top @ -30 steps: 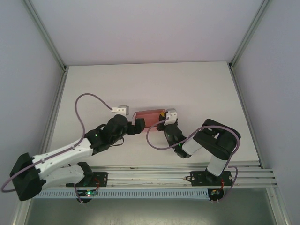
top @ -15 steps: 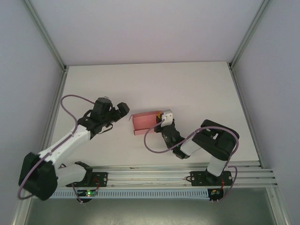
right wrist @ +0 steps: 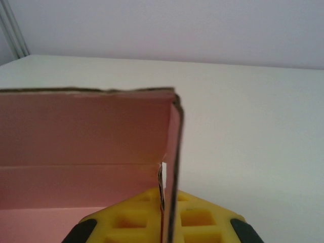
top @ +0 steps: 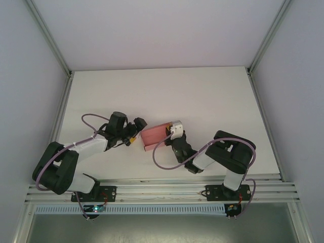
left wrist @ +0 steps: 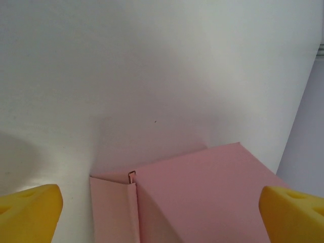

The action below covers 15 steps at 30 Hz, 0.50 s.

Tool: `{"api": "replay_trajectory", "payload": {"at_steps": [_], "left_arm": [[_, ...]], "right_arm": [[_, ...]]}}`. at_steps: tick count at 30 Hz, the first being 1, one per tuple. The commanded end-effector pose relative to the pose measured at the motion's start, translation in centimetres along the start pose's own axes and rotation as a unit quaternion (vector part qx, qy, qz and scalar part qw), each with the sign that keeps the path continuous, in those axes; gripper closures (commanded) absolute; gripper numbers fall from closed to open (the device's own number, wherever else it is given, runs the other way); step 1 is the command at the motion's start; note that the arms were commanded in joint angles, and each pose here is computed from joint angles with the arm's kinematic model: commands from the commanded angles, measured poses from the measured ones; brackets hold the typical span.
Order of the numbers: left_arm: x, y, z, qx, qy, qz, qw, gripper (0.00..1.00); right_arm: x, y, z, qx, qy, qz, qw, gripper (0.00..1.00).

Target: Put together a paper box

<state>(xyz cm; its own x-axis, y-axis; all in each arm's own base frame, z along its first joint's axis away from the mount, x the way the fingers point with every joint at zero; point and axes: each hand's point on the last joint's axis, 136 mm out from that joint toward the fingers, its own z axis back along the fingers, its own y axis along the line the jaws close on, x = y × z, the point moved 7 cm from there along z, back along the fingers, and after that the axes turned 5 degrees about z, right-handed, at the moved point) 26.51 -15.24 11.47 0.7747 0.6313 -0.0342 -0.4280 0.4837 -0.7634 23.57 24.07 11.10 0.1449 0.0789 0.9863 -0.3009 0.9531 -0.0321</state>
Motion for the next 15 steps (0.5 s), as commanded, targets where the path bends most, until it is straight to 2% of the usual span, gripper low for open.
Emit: {"api": "replay_trajectory", "payload": {"at_steps": [1, 4, 7, 10, 12, 15], "left_arm": [[-0.7, -0.8, -0.1, -0.030, 0.003, -0.003, 1.000, 0.03], [-1.0, -1.0, 0.0, -0.030, 0.000, -0.015, 0.999, 0.08], [-1.1, -1.1, 0.3, -0.021, -0.004, -0.028, 0.999, 0.11], [-1.1, -1.2, 0.7, -0.018, -0.014, -0.038, 0.999, 0.12], [-1.0, -1.1, 0.9, -0.012, -0.021, -0.040, 0.999, 0.13], [-1.3, -0.9, 1.0, -0.015, -0.022, -0.049, 0.998, 0.16]], "right_arm": [[-2.0, 0.5, 0.2, -0.002, 0.050, 0.049, 0.998, 0.90], [-1.6, 1.0, 0.5, 0.004, 0.056, 0.054, 0.997, 0.83], [-1.1, 1.2, 0.7, 0.002, 0.058, 0.055, 0.997, 0.80], [-0.8, 1.1, 1.0, 0.004, 0.064, 0.049, 0.997, 0.68], [-1.0, 1.0, 1.3, 0.011, 0.073, 0.047, 0.996, 0.66], [-1.2, 0.9, 1.9, 0.028, 0.092, 0.033, 0.995, 0.56]]}}
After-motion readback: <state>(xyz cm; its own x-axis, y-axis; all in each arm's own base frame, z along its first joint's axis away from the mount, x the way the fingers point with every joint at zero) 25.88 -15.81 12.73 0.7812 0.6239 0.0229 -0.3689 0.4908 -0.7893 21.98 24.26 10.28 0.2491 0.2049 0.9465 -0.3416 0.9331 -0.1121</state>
